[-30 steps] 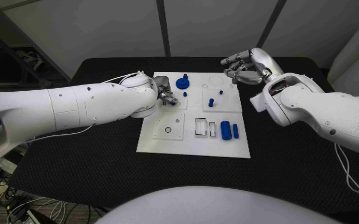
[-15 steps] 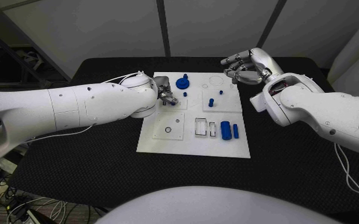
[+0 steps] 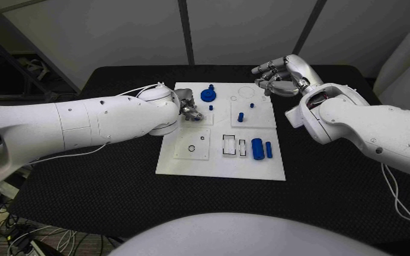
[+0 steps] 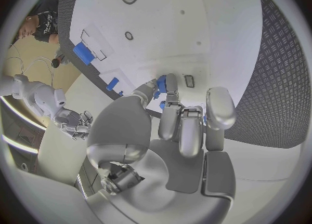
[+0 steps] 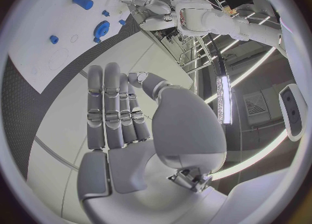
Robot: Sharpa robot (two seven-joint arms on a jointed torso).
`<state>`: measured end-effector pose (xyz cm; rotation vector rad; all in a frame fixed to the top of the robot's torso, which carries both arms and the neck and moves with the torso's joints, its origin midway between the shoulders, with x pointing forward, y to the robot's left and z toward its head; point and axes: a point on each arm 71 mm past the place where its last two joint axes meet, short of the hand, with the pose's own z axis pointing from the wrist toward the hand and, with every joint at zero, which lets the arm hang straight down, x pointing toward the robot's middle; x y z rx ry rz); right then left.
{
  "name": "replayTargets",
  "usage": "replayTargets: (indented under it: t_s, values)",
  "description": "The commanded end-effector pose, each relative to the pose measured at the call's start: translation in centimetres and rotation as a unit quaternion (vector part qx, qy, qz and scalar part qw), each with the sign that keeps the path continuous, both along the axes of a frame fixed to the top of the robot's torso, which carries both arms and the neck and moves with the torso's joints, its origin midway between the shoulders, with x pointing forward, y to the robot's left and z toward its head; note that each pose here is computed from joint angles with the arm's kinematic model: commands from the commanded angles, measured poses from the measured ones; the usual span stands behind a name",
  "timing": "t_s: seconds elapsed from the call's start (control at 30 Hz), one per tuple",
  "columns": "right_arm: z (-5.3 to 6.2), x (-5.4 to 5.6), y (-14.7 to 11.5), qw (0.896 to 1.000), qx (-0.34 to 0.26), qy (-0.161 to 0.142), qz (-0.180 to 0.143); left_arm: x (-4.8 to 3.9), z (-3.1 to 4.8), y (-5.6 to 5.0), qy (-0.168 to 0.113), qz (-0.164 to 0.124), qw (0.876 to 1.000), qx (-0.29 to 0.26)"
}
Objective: Assemble the parts on the task board
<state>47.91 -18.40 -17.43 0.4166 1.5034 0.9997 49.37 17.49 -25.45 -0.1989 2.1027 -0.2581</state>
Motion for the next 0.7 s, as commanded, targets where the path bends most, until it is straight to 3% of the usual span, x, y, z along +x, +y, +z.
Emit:
replayTargets:
  t_s: [0.03, 0.7]
  values:
    - [0.17, -0.01, 0.12, 1.0, 0.0, -0.004, 0.005, -0.14, -0.27, -0.06, 0.014, -0.002, 1.0, 0.005]
    - [0.18, -0.04, 0.05, 1.0, 0.0, -0.004, 0.006, 0.11, -0.21, 0.01, 0.007, 0.003, 1.0, 0.002]
